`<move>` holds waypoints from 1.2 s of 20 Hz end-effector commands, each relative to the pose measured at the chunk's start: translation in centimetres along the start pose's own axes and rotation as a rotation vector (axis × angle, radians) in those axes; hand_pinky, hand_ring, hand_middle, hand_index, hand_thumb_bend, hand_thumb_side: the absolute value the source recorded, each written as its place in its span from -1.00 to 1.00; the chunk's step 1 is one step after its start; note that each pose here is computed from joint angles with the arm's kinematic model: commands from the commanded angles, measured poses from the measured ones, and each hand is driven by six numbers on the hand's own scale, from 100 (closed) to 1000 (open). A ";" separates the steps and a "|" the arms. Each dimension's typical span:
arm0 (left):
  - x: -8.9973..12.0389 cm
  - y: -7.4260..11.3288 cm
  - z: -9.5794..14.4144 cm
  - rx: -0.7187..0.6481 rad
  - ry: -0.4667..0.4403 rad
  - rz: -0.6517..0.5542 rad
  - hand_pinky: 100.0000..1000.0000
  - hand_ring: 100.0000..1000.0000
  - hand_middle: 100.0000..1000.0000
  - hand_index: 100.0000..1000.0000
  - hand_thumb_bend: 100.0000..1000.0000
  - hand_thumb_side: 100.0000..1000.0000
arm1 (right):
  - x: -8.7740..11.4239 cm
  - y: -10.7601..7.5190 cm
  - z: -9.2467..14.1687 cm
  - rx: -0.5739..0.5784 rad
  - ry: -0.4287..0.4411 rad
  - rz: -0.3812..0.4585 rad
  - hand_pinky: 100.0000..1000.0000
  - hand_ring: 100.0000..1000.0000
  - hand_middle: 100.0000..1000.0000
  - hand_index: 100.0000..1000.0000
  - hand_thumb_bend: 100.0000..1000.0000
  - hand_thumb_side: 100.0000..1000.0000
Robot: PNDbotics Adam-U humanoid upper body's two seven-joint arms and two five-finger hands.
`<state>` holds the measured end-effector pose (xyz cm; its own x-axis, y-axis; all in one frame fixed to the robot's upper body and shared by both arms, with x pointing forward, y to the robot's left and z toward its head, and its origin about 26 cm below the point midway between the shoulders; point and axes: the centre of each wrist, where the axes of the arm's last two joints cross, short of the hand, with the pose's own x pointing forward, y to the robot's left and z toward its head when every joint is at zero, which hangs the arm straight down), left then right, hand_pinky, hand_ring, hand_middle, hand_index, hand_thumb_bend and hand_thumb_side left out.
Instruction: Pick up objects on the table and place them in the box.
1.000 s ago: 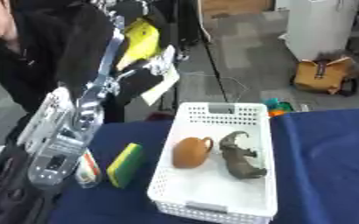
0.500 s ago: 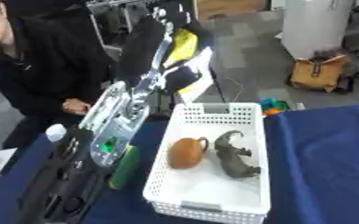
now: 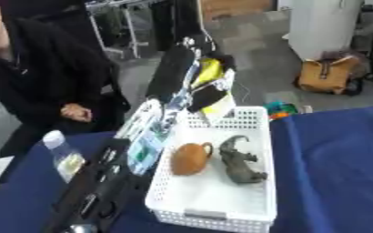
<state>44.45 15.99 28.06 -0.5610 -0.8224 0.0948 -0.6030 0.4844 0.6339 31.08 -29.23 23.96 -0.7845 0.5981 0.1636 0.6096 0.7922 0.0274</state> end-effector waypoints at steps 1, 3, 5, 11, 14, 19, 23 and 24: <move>-0.2 -0.2 -0.6 -0.003 -0.010 -0.016 -1.00 -0.57 -1.00 -0.03 -1.00 -0.10 | 0.6 0.1 -0.8 -0.013 -0.032 -0.026 -0.22 -0.35 -0.52 -0.19 -1.00 0.79; -0.4 -0.7 -0.3 -0.033 -0.011 -0.014 -1.00 -0.53 -1.00 -0.01 -1.00 -0.12 | 0.7 0.1 -0.9 -0.013 -0.032 -0.028 -0.22 -0.35 -0.52 -0.19 -1.00 0.79; -0.5 -1.0 -0.1 -0.088 -0.023 -0.019 -0.88 -0.34 -1.00 0.12 -1.00 -0.19 | 0.7 0.2 -0.9 -0.014 -0.032 -0.030 -0.22 -0.35 -0.52 -0.19 -1.00 0.79; -0.7 -1.2 0.0 -0.365 -0.074 -0.132 -0.22 0.17 -0.53 0.44 -1.00 0.04 | 0.7 0.2 -0.8 -0.015 -0.030 -0.034 -0.22 -0.35 -0.52 -0.19 -1.00 0.79; -0.8 -1.1 -0.1 -0.489 -0.096 -0.112 0.06 0.43 -0.17 0.59 -1.00 0.52 | 0.7 0.2 -0.8 -0.016 -0.028 -0.033 -0.22 -0.35 -0.52 -0.19 -1.00 0.79; -0.7 -0.3 -0.6 -0.571 -0.117 0.016 0.69 0.90 0.75 0.94 -1.00 0.90 | 0.7 0.3 -0.7 -0.016 -0.024 -0.033 -0.22 -0.35 -0.52 -0.19 -1.00 0.79; -0.8 0.5 -0.8 -0.586 -0.122 0.076 0.77 0.97 0.81 1.00 -1.00 0.86 | 0.7 0.3 -0.7 -0.015 -0.022 -0.032 -0.22 -0.35 -0.52 -0.19 -1.00 0.79; -0.7 0.7 -0.9 -0.585 -0.123 0.090 0.78 0.97 0.80 1.00 -1.00 0.87 | 0.7 0.2 -0.7 -0.015 -0.021 -0.032 -0.22 -0.35 -0.52 -0.19 -1.00 0.79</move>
<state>45.27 15.85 26.85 -0.6721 -0.7306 0.1203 -0.1197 0.2675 0.9561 31.13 -28.94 23.87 -0.7920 0.5861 0.1711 0.5987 0.8004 0.0298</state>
